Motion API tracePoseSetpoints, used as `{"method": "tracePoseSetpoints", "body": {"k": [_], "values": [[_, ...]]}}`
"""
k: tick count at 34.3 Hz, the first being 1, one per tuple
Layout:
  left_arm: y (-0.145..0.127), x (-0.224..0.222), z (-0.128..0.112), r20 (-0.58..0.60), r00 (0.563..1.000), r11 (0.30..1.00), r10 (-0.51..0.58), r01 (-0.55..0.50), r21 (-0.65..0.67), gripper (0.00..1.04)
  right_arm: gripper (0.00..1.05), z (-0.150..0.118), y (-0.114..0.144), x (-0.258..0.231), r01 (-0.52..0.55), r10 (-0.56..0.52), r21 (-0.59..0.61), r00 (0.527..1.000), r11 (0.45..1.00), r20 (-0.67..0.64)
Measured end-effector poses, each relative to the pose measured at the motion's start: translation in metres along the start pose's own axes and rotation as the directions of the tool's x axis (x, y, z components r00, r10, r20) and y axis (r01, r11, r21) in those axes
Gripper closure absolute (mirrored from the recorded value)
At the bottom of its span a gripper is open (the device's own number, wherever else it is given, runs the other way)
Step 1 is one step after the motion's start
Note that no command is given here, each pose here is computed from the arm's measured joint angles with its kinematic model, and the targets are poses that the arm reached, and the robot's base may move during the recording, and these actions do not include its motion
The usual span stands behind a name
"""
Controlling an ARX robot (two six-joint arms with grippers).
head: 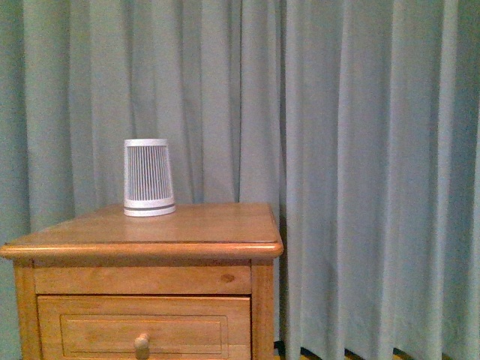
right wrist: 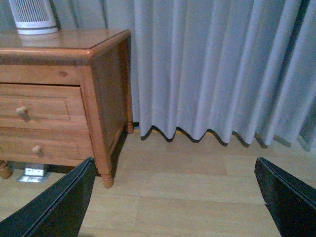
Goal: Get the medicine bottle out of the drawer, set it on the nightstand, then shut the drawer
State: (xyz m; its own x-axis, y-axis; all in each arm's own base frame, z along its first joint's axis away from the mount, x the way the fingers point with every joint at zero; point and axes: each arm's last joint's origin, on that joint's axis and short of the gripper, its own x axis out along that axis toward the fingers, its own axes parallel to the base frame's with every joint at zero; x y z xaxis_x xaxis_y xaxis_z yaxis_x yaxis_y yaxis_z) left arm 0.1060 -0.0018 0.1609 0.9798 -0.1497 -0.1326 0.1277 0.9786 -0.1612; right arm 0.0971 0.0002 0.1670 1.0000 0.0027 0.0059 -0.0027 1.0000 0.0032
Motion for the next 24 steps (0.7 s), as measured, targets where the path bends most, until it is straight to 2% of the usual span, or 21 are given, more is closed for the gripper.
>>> {"method": "tracePoseSetpoints", "body": {"k": [7, 14, 20, 24], "values": [[0.003, 0.032, 0.005, -0.004, 1.0, 1.0, -0.01, 0.01, -0.019, 0.07, 0.07, 0.0, 0.0, 0.0, 0.0, 0.0, 0.0, 1.0, 1.0, 0.0], [0.001, 0.1, 0.012, 0.012, 1.0, 0.999, -0.028, 0.027, 0.03, 0.07, 0.07, 0.0, 0.0, 0.0, 0.0, 0.0, 0.0, 1.0, 1.0, 0.0], [0.004, 0.172, -0.007, -0.071, 0.997, 1.0, 0.011, -0.009, 0.022, 0.07, 0.07, 0.0, 0.0, 0.0, 0.0, 0.0, 0.0, 1.0, 1.0, 0.0], [-0.003, 0.215, -0.015, -0.101, 0.995, 1.0, -0.004, 0.007, 0.031, 0.07, 0.07, 0.0, 0.0, 0.0, 0.0, 0.0, 0.0, 1.0, 1.0, 0.0]]}}
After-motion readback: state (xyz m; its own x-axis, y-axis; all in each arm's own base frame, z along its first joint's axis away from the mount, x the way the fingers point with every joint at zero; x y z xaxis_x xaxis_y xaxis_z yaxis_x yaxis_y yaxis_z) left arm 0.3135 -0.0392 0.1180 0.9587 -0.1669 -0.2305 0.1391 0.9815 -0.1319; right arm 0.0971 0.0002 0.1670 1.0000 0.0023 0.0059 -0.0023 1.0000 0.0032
